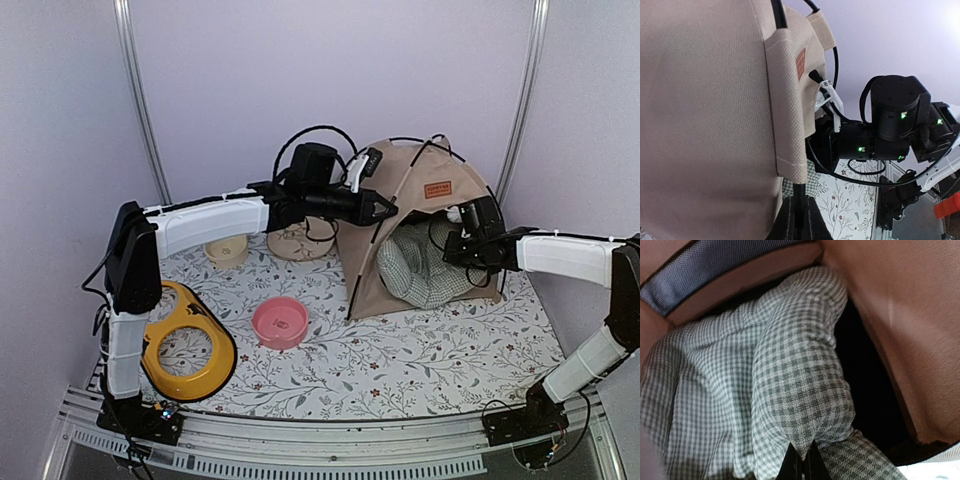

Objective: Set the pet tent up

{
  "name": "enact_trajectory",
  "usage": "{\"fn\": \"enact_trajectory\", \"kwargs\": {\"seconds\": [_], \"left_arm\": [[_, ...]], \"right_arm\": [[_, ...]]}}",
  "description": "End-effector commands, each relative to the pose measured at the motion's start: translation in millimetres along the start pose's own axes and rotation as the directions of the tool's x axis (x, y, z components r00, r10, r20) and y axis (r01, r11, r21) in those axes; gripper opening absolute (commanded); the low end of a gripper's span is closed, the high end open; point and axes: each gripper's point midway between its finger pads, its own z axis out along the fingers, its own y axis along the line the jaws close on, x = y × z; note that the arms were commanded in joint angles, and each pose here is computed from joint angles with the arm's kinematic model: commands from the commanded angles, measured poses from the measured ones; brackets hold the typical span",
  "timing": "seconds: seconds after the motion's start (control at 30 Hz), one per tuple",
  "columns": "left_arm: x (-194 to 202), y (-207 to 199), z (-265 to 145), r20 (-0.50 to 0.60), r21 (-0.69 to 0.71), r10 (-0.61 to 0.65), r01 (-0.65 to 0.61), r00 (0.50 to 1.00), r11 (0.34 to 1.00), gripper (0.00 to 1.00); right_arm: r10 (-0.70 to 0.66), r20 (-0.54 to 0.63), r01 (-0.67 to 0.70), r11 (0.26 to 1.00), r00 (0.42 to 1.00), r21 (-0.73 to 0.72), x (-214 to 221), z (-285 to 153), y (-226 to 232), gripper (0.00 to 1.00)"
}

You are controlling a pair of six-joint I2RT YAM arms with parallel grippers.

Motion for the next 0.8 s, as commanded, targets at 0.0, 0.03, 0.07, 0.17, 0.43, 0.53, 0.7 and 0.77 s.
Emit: {"fn": "enact_trajectory", "kwargs": {"seconds": [0.0,0.03,0.07,0.17,0.43,0.53,0.7,0.77], "left_arm": [[36.4,-1.4,4.4,-0.144,0.039,-0.066,0.072,0.987,0.997,0.00],[36.6,-3.9,4.0,-0.150,0.055,-0.069,0.078,0.986,0.995,0.00],[36.6,-4.3,3.5,-0.155,0.057,-0.073,0.083,0.985,0.995,0.00],[34.0,2.6,0.2,-0.148,0.015,-0.085,0.088,0.985,0.996,0.00],[32.0,72.6,-18.6,-0.021,-0.297,-0.262,0.244,0.965,0.923,0.00],[27.2,82.1,-24.7,0.040,-0.339,-0.287,0.283,0.957,0.897,0.00],[19.2,85.1,-29.4,0.110,-0.356,-0.293,0.313,0.950,0.880,0.00],[20.3,86.2,-30.3,0.123,-0.368,-0.293,0.318,0.948,0.874,0.00]], "right_arm": [[0.052,0.263,-0.060,0.998,0.963,0.024,-45.1,4.9,-5.0,0.00],[0.063,0.267,-0.072,0.997,0.962,0.021,-42.6,7.2,-10.2,0.00],[0.085,0.277,-0.090,0.996,0.957,0.004,-44.1,5.9,-12.1,0.00],[0.116,0.294,-0.081,0.989,0.949,-0.127,-45.4,-2.3,4.1,0.17],[0.125,0.160,-0.075,0.954,0.979,-0.289,-9.4,-20.5,24.2,0.51],[0.118,0.118,-0.074,0.943,0.986,-0.325,7.1,-28.9,25.6,0.63],[0.025,0.045,-0.006,0.926,0.999,-0.378,35.0,-39.9,47.1,0.71],[-0.019,0.025,0.027,0.912,1.000,-0.409,42.0,-46.8,60.2,0.73]]}}
